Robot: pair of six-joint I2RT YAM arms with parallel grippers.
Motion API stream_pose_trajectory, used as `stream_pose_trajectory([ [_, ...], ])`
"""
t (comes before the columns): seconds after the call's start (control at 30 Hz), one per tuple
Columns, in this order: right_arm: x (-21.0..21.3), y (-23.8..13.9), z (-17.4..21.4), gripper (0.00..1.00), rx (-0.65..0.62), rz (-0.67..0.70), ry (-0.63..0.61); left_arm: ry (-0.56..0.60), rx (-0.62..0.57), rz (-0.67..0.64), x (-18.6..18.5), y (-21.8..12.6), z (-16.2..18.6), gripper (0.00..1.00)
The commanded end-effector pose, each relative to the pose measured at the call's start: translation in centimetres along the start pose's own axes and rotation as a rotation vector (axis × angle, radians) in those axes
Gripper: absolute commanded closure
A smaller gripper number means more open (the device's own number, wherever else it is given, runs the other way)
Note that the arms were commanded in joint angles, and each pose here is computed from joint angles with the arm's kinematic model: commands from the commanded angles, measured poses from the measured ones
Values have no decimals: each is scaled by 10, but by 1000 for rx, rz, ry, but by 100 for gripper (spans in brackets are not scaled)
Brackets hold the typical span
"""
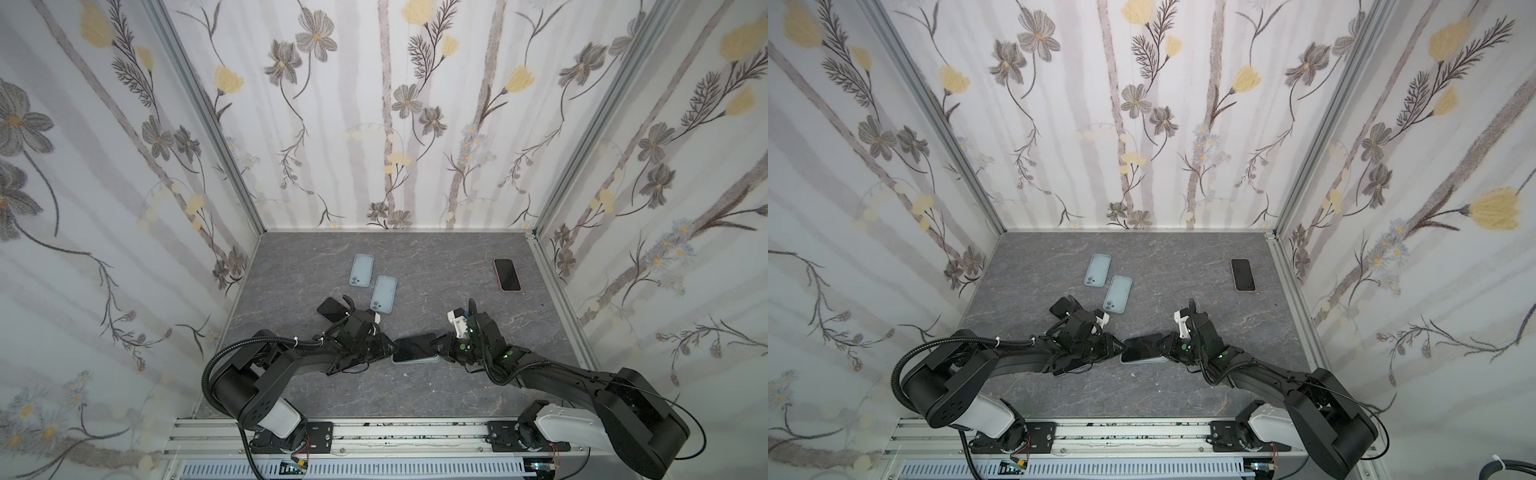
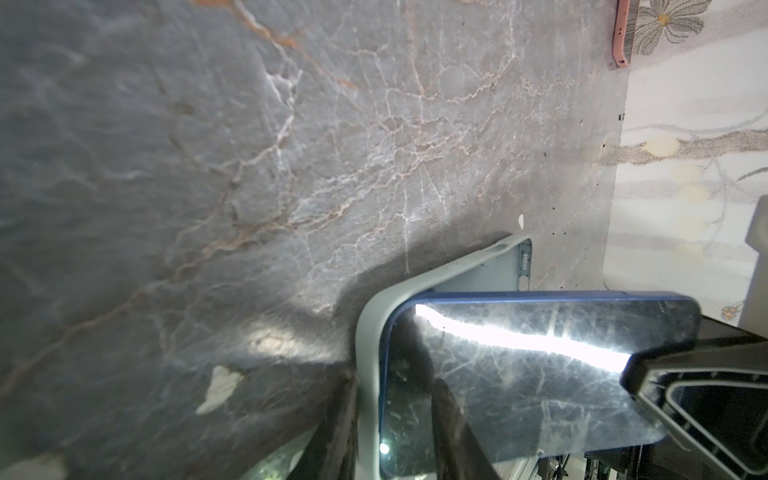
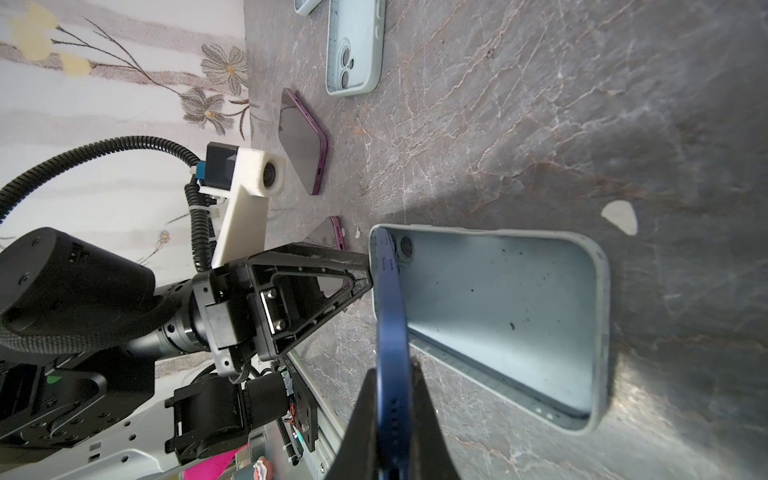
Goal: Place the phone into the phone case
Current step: 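Lower the black phone into the pale blue case with both grippers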
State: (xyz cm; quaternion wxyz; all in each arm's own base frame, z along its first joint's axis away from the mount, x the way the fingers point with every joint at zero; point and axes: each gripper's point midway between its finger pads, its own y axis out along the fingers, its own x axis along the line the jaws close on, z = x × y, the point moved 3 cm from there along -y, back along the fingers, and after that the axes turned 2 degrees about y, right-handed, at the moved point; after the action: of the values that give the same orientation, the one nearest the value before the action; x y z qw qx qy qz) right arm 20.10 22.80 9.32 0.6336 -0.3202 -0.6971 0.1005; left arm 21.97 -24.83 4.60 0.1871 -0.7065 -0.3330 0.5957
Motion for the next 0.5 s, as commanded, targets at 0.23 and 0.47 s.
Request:
stream_pose_trajectory([
  [0.23,-28,10,9,100,34,72,45,2,28,60,-13,3,2,68],
  [0.47,-43,7,10,94,12,156,60,-4,-9,27,-8,-4,2,68],
])
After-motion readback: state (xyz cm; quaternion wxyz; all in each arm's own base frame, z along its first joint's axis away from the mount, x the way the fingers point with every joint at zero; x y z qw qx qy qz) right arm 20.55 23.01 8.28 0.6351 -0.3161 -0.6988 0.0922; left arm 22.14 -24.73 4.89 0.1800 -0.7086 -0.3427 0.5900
